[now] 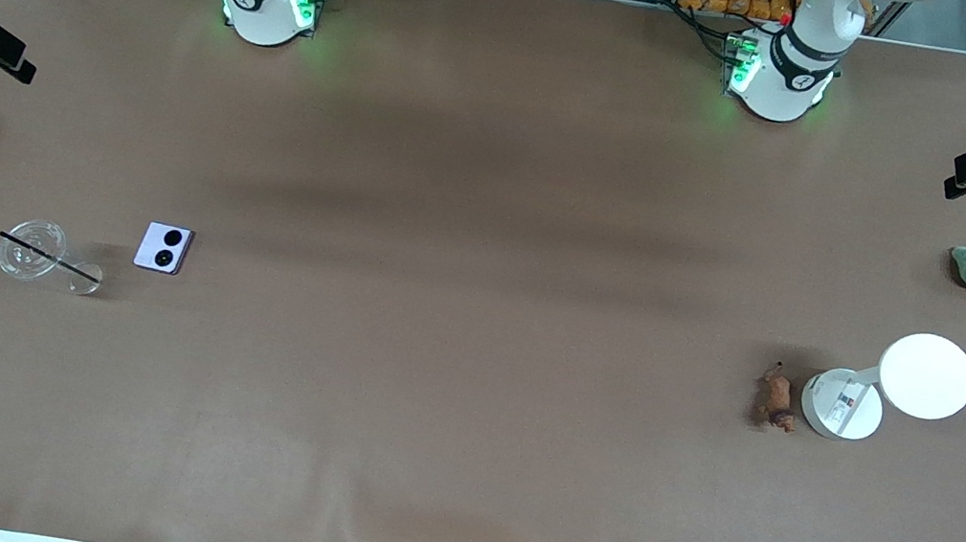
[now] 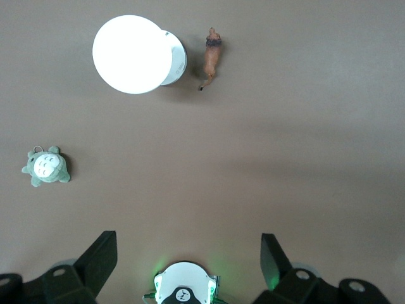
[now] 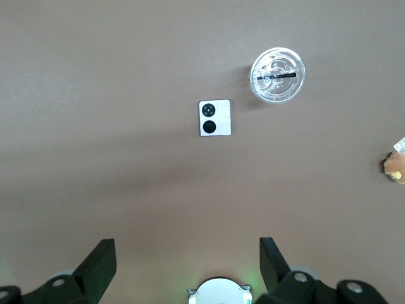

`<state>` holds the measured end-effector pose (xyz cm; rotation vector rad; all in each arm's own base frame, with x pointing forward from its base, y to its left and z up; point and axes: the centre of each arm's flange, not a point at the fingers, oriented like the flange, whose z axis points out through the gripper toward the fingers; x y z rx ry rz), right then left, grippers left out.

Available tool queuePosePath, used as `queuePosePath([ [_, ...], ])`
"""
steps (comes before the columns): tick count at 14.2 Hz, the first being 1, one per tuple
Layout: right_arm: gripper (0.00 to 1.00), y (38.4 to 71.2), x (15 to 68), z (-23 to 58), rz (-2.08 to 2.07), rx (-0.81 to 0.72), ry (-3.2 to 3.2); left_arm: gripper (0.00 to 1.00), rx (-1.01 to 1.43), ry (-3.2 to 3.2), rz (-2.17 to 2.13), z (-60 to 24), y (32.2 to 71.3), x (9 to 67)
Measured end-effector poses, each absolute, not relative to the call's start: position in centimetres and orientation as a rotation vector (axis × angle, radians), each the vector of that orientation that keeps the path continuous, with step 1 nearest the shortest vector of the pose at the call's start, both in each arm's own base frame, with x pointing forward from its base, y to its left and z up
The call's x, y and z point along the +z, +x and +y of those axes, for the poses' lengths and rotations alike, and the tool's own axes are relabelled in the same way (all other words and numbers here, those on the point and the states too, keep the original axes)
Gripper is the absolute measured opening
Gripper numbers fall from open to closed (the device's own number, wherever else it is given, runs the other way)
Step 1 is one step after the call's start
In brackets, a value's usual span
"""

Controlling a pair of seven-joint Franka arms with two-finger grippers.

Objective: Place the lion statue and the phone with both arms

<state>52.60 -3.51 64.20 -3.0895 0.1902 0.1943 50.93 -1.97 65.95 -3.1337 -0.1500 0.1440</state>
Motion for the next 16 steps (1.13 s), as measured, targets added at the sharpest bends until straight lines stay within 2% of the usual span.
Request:
queuePosePath([
  [16,1.00,52.7,65.1,-3.4,0.185,0.153,-3.107,1.00,0.127,-3.134,-0.101,-3.7,50.8,66.8],
])
